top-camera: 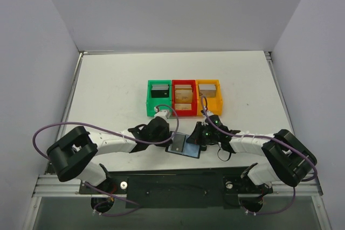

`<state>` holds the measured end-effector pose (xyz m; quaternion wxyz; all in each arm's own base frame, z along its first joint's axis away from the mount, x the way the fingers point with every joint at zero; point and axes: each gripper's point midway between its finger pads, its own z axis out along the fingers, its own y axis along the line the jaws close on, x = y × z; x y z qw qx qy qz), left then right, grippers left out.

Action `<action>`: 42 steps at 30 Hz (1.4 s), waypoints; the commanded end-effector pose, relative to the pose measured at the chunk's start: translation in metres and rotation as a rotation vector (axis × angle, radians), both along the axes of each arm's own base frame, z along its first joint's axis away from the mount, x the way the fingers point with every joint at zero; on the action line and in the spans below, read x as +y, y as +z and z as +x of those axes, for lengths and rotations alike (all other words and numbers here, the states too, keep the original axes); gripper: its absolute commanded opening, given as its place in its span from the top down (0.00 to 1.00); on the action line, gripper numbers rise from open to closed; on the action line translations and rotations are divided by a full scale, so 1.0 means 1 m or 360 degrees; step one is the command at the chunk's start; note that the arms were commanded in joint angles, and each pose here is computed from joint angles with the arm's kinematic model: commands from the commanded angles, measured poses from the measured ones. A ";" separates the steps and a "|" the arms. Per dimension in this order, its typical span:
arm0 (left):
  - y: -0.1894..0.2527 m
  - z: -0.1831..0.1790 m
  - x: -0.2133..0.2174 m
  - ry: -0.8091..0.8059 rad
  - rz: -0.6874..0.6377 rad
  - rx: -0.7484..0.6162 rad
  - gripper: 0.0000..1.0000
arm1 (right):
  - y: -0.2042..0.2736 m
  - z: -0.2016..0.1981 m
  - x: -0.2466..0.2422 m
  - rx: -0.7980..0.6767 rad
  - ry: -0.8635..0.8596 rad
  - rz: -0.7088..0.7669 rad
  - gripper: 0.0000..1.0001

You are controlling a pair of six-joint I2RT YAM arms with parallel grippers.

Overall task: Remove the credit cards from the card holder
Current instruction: Remove the credit card from the card holder.

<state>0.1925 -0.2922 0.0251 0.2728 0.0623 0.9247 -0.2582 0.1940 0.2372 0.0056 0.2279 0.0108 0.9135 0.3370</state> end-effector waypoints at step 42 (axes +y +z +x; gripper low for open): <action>-0.021 -0.021 -0.027 -0.0084 -0.0043 0.0065 1.00 | -0.007 -0.030 -0.033 0.0080 -0.0005 -0.0238 0.73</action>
